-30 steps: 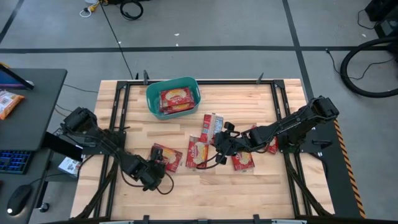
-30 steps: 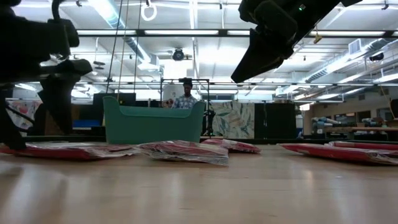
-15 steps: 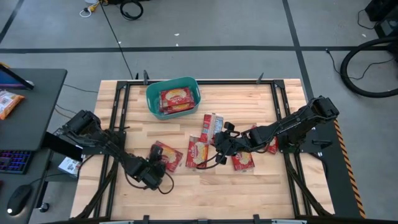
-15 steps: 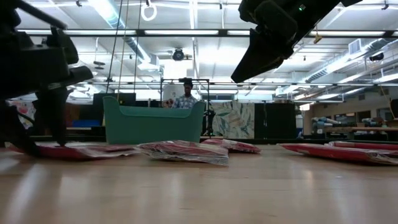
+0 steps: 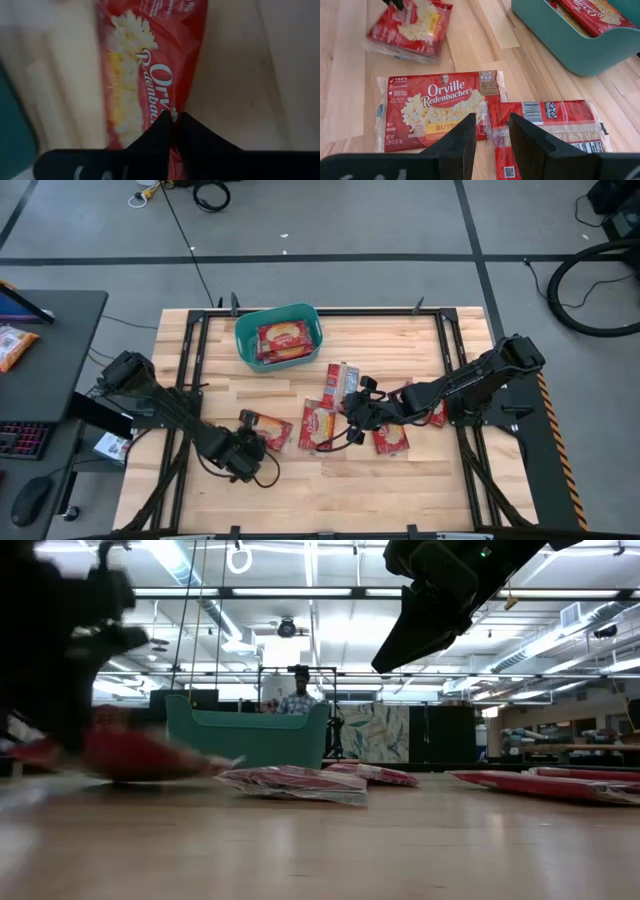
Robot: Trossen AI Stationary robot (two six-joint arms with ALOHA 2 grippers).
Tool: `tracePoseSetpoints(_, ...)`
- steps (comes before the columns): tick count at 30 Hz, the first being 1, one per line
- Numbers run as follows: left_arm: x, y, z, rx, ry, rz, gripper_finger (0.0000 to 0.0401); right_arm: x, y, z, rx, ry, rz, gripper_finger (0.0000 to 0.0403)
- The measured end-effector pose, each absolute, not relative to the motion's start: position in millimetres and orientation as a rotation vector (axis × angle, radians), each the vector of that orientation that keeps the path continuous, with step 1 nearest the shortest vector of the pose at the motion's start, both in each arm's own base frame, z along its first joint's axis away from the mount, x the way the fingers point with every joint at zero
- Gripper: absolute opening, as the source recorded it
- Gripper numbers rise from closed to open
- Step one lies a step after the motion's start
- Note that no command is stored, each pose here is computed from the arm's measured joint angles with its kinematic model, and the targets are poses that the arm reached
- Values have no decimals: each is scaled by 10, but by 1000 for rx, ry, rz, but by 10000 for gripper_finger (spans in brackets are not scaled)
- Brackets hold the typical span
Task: Sort popcorn bags into baskets
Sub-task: Put the red popcorn bag into the green bin
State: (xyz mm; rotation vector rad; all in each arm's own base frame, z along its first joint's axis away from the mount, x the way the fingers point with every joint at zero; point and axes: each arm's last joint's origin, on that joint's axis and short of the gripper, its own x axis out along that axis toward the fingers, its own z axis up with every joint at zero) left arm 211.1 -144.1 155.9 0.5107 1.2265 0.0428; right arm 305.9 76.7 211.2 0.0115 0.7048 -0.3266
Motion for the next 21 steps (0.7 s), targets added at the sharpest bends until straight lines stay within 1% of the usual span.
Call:
tracePoseSetpoints(7, 2250, -1316, 2163, 473, 1069, 128, 19, 3059, 767, 2112, 7, 706, -325, 121)
tracePoseSetpoints(12, 2386, -1067, 2501, 516, 969, 266, 22, 3059, 767, 2112, 4, 706, -324, 121)
tracePoseSetpoints(17, 2542, -635, 2539, 575, 1025, 376, 22, 3057, 772, 2111, 4, 706, -322, 121)
tracePoseSetpoints(21, 2634, -164, 2493, 543, 1092, 465, 23, 3057, 773, 2111, 3, 707, -322, 121)
